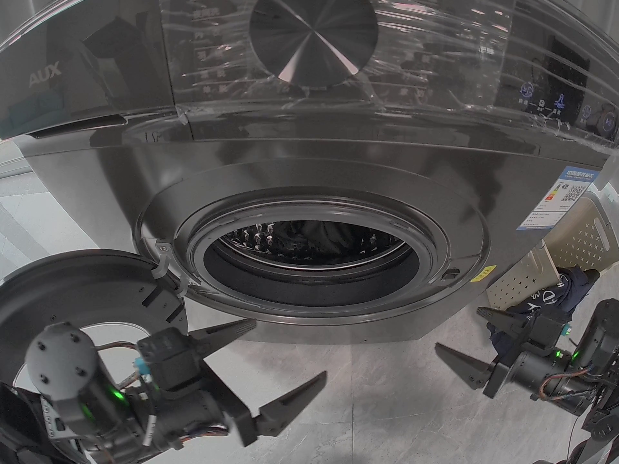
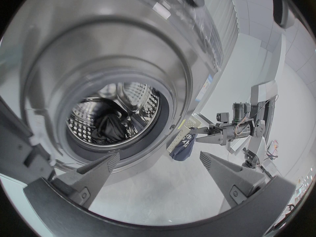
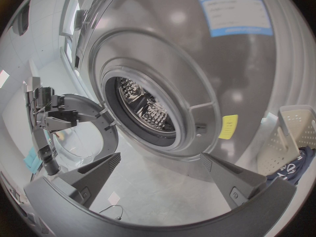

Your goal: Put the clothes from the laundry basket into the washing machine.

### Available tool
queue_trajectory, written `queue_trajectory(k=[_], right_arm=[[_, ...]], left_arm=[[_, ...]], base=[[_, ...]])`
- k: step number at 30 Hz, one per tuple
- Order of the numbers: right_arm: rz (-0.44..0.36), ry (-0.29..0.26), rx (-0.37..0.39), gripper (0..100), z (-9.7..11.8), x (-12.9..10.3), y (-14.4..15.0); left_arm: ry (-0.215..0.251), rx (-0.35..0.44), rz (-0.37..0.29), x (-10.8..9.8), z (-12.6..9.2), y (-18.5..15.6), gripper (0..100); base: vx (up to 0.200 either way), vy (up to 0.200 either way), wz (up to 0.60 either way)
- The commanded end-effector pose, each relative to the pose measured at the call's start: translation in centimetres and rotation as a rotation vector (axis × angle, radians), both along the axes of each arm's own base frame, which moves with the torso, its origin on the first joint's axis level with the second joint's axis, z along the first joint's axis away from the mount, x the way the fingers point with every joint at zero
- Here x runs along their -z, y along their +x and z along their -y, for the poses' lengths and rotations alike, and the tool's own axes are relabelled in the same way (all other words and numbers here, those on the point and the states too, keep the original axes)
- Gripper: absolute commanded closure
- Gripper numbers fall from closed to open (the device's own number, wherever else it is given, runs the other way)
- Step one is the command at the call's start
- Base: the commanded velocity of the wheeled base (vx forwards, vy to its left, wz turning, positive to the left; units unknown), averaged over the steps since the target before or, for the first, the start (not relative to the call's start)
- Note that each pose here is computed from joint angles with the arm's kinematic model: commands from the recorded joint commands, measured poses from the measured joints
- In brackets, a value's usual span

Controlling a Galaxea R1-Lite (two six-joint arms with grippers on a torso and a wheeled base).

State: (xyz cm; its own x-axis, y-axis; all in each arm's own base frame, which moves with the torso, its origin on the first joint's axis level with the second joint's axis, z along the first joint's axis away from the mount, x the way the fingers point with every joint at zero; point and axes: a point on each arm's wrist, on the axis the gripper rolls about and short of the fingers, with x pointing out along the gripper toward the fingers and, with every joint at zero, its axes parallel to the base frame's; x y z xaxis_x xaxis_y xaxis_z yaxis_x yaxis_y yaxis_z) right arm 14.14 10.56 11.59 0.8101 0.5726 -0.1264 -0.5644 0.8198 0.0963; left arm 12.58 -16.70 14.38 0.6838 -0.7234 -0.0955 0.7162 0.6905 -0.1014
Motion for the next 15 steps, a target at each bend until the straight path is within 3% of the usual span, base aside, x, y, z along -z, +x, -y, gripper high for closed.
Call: queue_trajectory(k=[1, 4, 6, 8, 11, 12, 15], right_arm=[[0.086, 0.056, 0.148, 0, 3.5, -2.3, -1.9], [0.083, 0.057, 0.166, 0, 4.5, -2.6, -3.0], [0.079, 0.052, 0.175, 0, 5.2, -2.7, -4.0], [0.085, 0.051, 0.190, 0, 5.8, -2.8, -4.8], [0.083, 0.051, 0.201, 0, 6.1, -2.7, -5.2], [0.084, 0.044, 0.264, 0, 7.2, -2.6, -6.2], [0.078, 0.035, 0.320, 0, 8.2, -2.3, -7.4]], left_arm=[[-0.062, -0.104, 0.090, -1.8, -5.7, -3.0, 0], [-0.064, -0.153, 0.110, -1.8, -7.6, -3.8, 0], [-0.035, -0.196, 0.123, -1.1, -9.1, -4.5, 0], [-0.013, -0.232, 0.153, -0.6, -10.4, -5.2, 0], [-0.022, -0.251, 0.161, -0.7, -10.9, -5.4, 0], [-0.031, -0.293, 0.171, -0.6, -12.3, -6.5, 0], [-0.026, -0.350, 0.172, -0.3, -13.4, -7.3, 0]], base=[[-0.200, 0.000, 0.00], [-0.200, 0.000, 0.00], [-0.200, 0.000, 0.00], [0.000, 0.000, 0.00], [-0.067, 0.000, 0.00], [-0.200, 0.000, 0.00], [-0.200, 0.000, 0.00]])
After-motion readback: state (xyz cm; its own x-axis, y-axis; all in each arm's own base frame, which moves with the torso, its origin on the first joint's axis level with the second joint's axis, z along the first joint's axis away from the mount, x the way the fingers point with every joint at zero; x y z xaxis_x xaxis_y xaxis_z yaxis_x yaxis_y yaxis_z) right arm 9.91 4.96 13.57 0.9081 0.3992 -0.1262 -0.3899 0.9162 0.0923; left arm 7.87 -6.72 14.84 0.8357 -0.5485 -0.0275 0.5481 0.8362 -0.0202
